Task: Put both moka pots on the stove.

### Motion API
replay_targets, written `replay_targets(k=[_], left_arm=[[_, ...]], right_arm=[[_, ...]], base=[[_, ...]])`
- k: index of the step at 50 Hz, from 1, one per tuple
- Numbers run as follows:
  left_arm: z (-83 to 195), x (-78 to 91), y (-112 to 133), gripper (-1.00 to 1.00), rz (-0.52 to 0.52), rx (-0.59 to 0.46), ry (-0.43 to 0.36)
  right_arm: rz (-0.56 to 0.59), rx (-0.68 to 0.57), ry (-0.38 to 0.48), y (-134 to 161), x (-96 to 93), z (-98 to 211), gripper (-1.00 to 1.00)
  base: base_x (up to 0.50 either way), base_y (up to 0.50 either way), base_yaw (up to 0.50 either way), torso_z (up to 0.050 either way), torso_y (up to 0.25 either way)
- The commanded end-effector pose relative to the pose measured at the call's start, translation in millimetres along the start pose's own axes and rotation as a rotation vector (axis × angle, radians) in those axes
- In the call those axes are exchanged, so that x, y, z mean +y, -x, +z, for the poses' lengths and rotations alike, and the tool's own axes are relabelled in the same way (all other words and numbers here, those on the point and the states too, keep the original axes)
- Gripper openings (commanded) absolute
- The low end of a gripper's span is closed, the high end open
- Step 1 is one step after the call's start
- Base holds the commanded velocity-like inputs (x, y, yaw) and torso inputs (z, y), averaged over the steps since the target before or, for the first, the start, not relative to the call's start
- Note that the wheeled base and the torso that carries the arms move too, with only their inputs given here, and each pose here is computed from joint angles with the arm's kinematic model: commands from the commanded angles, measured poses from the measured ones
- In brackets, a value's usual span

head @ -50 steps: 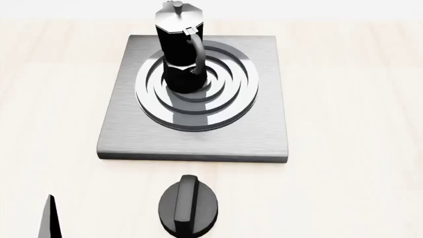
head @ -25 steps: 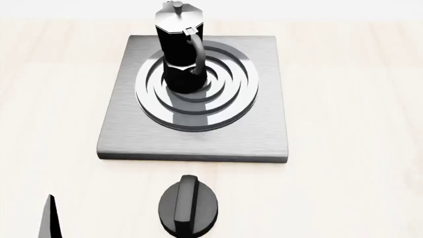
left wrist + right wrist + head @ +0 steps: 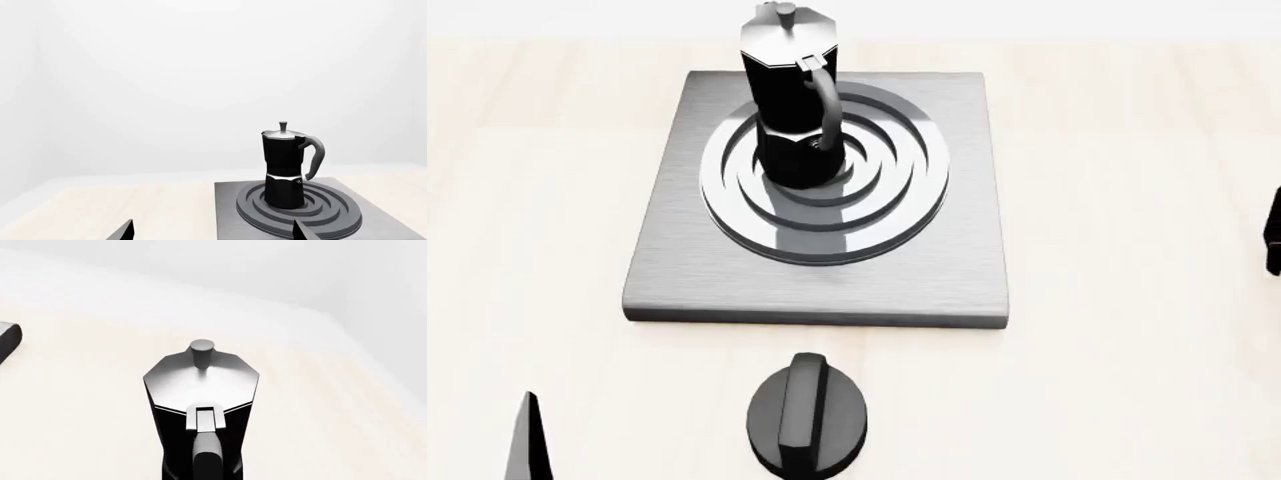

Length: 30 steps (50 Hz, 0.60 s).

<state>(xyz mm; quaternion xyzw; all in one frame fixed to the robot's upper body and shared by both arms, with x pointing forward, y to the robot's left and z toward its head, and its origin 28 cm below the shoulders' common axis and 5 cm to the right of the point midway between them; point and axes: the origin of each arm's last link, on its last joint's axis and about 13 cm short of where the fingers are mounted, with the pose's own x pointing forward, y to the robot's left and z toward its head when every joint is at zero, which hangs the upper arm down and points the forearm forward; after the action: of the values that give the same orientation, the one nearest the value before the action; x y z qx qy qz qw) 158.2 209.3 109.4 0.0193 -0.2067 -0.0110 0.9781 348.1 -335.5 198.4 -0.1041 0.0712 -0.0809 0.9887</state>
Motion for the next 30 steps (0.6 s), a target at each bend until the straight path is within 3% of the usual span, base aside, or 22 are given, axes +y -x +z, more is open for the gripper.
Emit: replay_targets(k=[1, 14, 26, 30], left_arm=[[-0.2, -0.1, 0.2, 1.0, -0.001, 0.001, 0.001], [-0.3, 0.3, 0.6, 1.0, 0.0, 0.0, 0.003], [1.0, 1.7, 0.2, 1.0, 0.005, -0.006, 0.006], [1.7, 2.2, -0.4, 1.0, 0.007, -0.007, 0.006]], right_arm=[[0.042, -0.197, 0.026, 0.3, 22.1, 48.6, -1.0], [0.101, -0.306, -0.007, -0.9, 41.6, 75.8, -1.0], [0.306, -0.376, -0.075, -7.9, 60.1, 91.4, -1.0], [0.336, -0.362, -0.044, -12.7, 64.7, 92.1, -1.0]], base=[[0.0, 0.0, 0.0, 0.0, 0.0], [0.0, 0.0, 0.0, 0.0, 0.0], [0.0, 0.0, 0.0, 0.0, 0.0], [0.0, 0.0, 0.0, 0.0, 0.0]])
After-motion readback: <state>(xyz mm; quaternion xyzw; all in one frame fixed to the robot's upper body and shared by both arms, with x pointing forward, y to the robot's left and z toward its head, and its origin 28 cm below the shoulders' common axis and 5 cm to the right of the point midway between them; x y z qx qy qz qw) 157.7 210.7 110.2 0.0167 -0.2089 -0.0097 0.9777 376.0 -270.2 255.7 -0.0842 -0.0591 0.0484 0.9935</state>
